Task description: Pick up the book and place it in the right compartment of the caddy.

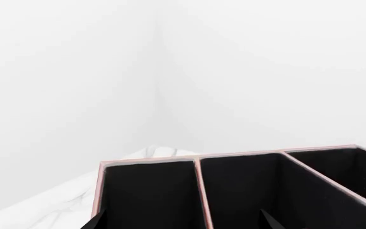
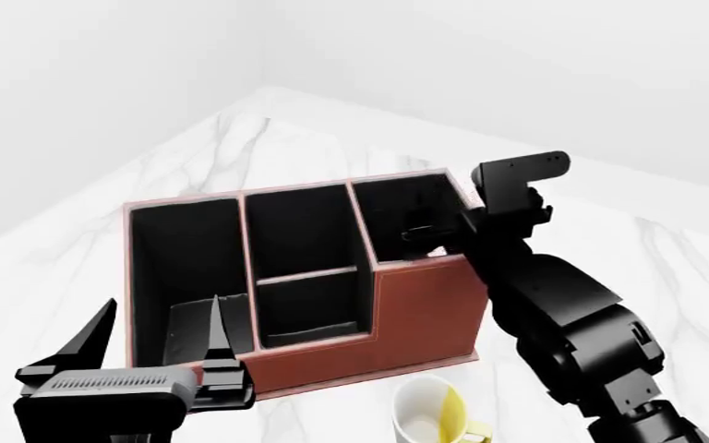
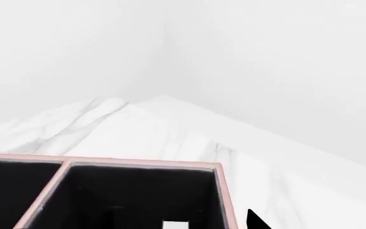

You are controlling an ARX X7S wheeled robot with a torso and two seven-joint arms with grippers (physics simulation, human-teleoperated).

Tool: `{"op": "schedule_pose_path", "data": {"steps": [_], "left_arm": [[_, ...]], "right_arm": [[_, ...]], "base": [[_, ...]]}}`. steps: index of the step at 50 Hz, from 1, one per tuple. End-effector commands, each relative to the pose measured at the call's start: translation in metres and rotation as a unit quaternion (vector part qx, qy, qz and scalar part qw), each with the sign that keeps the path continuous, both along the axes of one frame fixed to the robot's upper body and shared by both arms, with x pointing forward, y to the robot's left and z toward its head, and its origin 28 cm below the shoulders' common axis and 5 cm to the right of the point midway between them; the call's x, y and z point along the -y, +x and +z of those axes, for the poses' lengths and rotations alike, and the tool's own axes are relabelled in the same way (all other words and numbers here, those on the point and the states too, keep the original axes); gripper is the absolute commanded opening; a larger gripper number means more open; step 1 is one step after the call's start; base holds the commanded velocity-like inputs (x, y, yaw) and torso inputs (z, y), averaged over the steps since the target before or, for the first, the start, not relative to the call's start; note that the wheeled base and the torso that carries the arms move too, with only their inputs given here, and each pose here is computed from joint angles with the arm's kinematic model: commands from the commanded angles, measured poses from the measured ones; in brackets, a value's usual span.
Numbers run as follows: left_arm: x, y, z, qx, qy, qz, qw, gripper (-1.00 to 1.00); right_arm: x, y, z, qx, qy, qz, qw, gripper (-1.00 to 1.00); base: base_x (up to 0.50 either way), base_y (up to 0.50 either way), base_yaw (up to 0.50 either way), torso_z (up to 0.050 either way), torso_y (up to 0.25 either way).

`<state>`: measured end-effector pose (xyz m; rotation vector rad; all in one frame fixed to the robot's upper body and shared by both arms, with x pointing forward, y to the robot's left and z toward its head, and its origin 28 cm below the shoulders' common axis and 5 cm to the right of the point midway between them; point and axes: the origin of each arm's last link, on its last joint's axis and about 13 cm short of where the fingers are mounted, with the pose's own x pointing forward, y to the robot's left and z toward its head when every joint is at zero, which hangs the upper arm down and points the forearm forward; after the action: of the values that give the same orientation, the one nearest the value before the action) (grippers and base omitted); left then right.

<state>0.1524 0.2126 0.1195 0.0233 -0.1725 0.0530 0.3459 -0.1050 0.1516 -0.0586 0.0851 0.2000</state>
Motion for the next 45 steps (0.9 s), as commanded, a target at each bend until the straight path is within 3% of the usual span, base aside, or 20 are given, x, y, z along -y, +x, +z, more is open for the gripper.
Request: {"op": "schedule_pose_path", "data": {"steps": [1, 22, 36, 45], "left_arm": [[0.0, 0.0, 0.0, 0.0, 0.0, 0.0, 1.0, 1.0], [0.001, 0.0, 0.0, 0.001, 0.001, -0.001, 1.0, 1.0], [0.0, -0.001, 0.001, 0.006, -0.001, -0.001, 1.0, 1.0], [0.0, -0.002, 0.003, 0.014, -0.004, -0.001, 1.0, 1.0]], "right_arm": [[0.0, -0.006, 0.016, 0.066, 0.014, -0.001, 0.998, 1.0], [0.007, -0.027, 0.056, 0.201, 0.049, -0.004, 0.978, 1.0], [0.017, -0.058, 0.082, 0.268, 0.093, -0.004, 0.959, 1.0], [0.022, -0.079, 0.094, 0.306, 0.096, -0.003, 0.947, 1.0]], "base": [[0.0, 0.0, 0.0, 0.0, 0.0], [0.0, 0.0, 0.0, 0.0, 0.0], [0.0, 0.0, 0.0, 0.0, 0.0], [0.0, 0.0, 0.0, 0.0, 0.0]]}}
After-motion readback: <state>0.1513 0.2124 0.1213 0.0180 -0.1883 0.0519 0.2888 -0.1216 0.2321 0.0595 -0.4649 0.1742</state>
